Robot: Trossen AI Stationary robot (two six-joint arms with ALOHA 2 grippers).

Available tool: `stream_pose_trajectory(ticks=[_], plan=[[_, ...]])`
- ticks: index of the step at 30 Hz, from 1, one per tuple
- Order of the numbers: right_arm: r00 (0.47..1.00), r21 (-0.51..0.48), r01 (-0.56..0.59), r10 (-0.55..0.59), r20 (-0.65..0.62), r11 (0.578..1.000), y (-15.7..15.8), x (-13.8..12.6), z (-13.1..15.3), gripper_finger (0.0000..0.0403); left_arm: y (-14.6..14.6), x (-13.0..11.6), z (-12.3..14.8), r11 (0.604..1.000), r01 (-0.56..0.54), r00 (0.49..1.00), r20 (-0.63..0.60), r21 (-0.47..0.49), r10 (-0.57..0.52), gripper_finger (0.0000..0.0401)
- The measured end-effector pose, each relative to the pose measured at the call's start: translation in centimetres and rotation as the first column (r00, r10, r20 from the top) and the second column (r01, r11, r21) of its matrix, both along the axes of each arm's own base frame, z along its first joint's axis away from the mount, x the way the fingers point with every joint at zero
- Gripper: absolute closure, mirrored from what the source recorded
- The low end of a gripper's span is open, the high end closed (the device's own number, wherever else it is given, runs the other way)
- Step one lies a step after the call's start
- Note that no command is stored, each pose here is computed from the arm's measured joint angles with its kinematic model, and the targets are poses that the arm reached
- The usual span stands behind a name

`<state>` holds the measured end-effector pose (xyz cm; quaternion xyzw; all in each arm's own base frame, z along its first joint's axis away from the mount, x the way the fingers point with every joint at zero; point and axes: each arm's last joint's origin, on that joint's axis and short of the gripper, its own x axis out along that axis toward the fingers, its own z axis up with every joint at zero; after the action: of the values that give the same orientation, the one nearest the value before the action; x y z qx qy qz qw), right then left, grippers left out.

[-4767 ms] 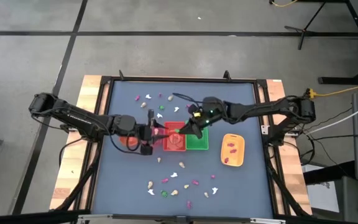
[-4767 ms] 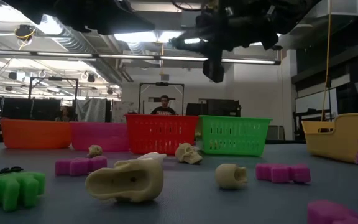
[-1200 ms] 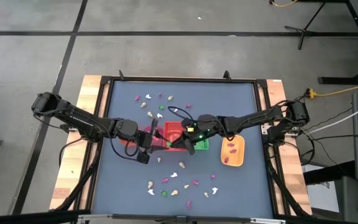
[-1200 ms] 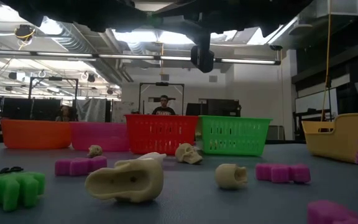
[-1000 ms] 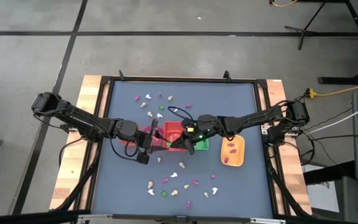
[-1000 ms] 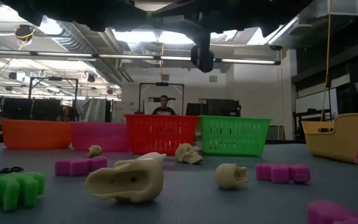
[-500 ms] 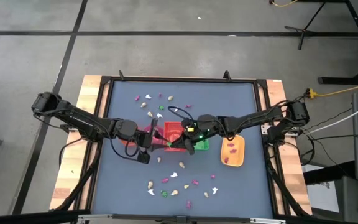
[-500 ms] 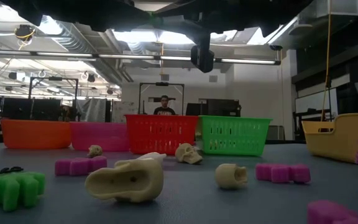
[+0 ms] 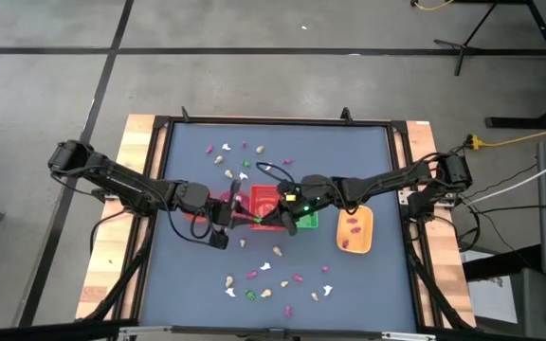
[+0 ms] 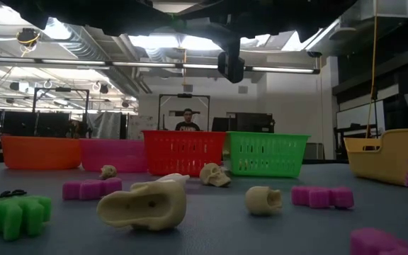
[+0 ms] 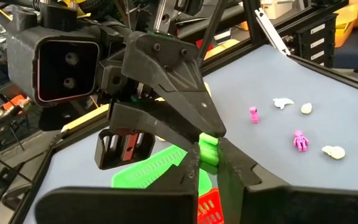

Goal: Sort Halloween decoration
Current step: Put the green skeleton toy into the orange bowl

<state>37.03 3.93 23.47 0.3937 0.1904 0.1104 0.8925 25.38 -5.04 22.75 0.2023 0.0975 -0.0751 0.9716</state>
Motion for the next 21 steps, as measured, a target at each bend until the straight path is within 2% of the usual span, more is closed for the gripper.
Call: stream_pose_trajectory(ticks=[21], plan=[[1.0,-0.01,0.025,-0.026,-0.016,1.0,-0.08,-0.01,-0.19,0.0354,0.04,-0.03,-0.12,1.0,-0.005,1.0,-0.014,0.0,0.005,0.0385]])
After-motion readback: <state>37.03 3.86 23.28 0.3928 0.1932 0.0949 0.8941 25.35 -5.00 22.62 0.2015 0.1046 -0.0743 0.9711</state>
